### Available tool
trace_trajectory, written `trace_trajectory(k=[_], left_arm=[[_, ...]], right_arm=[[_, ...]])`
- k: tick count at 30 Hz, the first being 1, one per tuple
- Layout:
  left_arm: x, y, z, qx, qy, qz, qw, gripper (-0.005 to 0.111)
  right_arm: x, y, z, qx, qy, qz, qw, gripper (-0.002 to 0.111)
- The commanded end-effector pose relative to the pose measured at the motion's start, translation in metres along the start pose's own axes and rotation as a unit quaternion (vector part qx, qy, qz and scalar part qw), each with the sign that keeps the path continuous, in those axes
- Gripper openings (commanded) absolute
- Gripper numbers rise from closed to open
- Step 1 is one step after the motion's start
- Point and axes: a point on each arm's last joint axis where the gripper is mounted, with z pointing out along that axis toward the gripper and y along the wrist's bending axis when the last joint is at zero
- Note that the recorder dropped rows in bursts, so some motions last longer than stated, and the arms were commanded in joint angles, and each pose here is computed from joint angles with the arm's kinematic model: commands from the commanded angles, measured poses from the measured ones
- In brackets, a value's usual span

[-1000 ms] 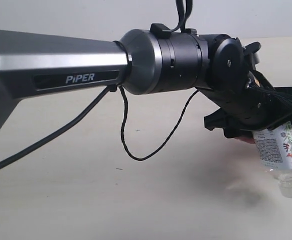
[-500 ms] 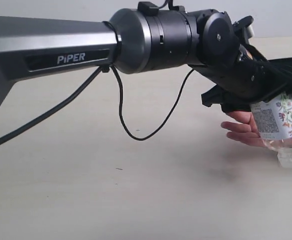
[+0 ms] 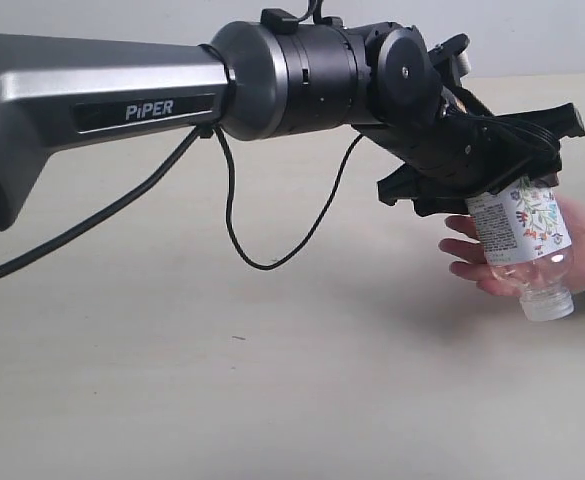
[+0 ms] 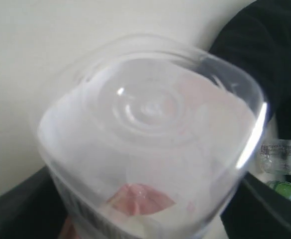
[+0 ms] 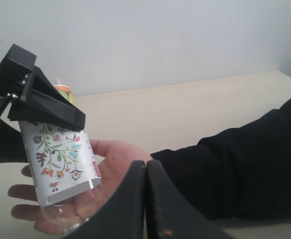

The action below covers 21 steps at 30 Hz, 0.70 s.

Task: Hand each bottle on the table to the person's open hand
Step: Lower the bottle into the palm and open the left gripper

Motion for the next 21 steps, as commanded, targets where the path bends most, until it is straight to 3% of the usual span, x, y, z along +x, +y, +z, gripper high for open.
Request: trace_trajectory(k=[1, 5, 8, 11, 15, 18, 21], left_arm=[[-0.0025, 0.0004, 0.0007, 0.001, -0.006, 0.008, 1.000, 0.000], [-0.0025, 0.0004, 0.0007, 0.002, -0.006, 0.010, 1.000, 0.000], [-0.0006, -0.0006, 0.0011, 0.002, -0.003, 0.018, 1.000, 0.008], [0.0008, -0.0010, 0.0013, 0.001, 0.001, 0.017, 1.000, 0.032], [0.0009, -0.0009, 0.0013, 0.000, 0.002, 0.021, 1.000, 0.076], [0.0007, -0.0009, 0.0013, 0.000, 0.001, 0.021, 1.000, 0.087], [0.0007, -0.0009, 0.0013, 0.000, 0.001, 0.021, 1.000, 0.086]], right_arm=[[0.0005, 0.0001, 0.0000, -0.002, -0.005, -0.002, 1.000, 0.000], [0.0005, 0.0001, 0.0000, -0.002, -0.005, -0.002, 1.000, 0.000], [0.0005, 0.0001, 0.0000, -0.002, -0.005, -0.002, 1.000, 0.000], [0.0005, 0.0001, 0.0000, -0.002, -0.005, -0.002, 1.000, 0.000], [0.0005, 0.0001, 0.0000, -0.002, -0.005, -0.002, 1.000, 0.000], [0.0005, 0.0001, 0.0000, -0.002, -0.005, -0.002, 1.000, 0.000], [0.0005, 0.0001, 0.0000, -0.002, -0.005, -0.002, 1.000, 0.000]])
